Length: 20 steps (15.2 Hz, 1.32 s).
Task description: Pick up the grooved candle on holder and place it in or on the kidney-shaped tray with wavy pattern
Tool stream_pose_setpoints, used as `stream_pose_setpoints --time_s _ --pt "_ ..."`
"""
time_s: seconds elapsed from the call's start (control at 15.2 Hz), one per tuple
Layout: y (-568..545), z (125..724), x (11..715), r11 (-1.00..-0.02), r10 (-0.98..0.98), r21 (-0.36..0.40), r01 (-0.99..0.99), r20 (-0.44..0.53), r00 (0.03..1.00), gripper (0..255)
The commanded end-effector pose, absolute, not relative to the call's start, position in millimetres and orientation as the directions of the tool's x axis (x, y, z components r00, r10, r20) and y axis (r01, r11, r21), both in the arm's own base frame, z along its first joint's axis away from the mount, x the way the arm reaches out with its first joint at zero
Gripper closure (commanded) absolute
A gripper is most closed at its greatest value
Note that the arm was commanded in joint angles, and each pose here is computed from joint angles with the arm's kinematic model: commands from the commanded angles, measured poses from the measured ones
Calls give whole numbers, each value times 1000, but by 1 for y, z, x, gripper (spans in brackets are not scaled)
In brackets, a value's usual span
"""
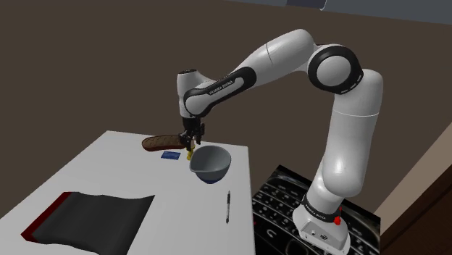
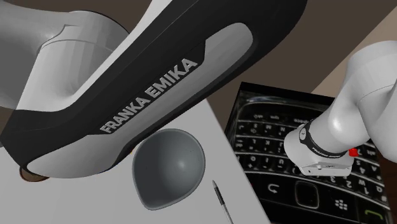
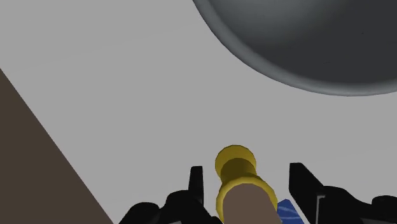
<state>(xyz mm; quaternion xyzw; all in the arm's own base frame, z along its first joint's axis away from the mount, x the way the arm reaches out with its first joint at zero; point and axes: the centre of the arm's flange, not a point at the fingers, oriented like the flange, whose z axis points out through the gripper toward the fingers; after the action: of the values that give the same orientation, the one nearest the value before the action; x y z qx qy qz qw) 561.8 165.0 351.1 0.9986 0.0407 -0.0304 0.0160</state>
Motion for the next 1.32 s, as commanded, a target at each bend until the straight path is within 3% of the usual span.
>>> stream_pose_setpoints --time_s 0.0,0.53,1.25 --pt "165 351 562 -996 80 29 82 -62 995 255" --pt "165 351 562 -996 80 29 82 -62 995 255" --pt "165 409 562 -996 80 29 82 -62 995 255"
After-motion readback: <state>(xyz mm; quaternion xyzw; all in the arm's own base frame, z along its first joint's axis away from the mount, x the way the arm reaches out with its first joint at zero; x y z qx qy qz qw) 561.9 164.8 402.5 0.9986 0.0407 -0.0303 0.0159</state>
